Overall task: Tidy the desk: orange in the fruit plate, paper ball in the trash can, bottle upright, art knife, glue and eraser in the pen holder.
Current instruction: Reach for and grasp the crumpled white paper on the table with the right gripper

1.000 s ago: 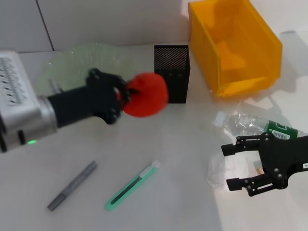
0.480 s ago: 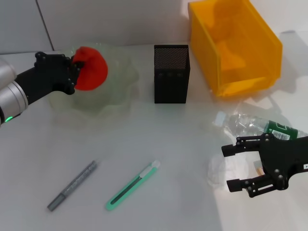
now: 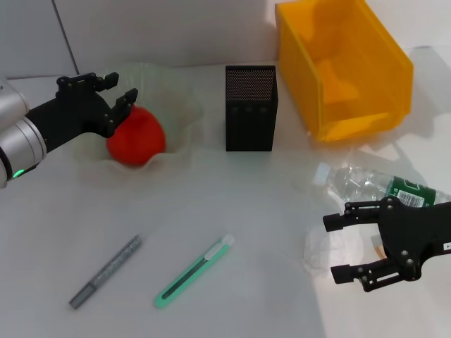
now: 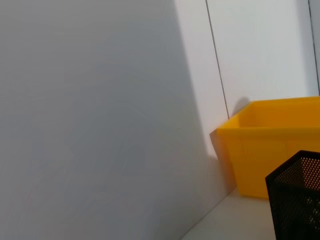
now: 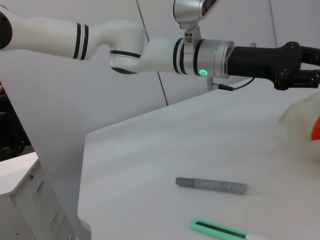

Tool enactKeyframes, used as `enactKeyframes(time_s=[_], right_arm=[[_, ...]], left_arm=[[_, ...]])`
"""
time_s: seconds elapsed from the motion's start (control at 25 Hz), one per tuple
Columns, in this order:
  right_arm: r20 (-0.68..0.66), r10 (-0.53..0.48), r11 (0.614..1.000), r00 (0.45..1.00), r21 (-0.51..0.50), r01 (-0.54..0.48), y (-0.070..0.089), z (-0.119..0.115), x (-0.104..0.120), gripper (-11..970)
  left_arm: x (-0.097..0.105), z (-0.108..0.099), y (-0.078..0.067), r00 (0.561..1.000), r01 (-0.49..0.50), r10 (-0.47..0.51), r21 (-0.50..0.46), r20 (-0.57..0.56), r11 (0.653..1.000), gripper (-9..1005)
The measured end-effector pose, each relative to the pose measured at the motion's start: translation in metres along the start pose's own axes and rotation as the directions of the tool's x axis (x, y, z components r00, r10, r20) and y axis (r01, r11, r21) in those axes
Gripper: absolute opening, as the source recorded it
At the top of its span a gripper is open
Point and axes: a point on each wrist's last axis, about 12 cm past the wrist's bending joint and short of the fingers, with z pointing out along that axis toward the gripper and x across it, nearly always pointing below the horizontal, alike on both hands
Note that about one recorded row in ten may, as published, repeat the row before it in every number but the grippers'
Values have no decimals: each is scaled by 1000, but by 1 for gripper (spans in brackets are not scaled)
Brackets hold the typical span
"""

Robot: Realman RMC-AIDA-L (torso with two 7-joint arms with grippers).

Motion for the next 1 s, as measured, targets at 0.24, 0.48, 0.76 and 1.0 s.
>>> enactKeyframes(time_s=[0.24, 0.48, 0.76, 1.0], right_arm=[[0, -4, 1000, 1000, -1, 4, 0, 1, -1, 832], [10, -11, 1000, 1000, 5, 11, -1, -1, -3, 832], [15, -10, 999, 1000, 33, 9, -4, -11, -16, 832], [-53, 51, 997, 997, 65, -48, -11, -18, -40, 832]], left_arm=[[-5, -4, -2, 999, 17, -18, 25, 51, 1000, 411], [-5, -20, -12, 985, 92, -109, 120, 137, 988, 662], [19, -76, -47, 965, 80, -140, 260, 222, 962, 858], [34, -89, -63, 959, 135, -199, 292, 202, 947, 860]])
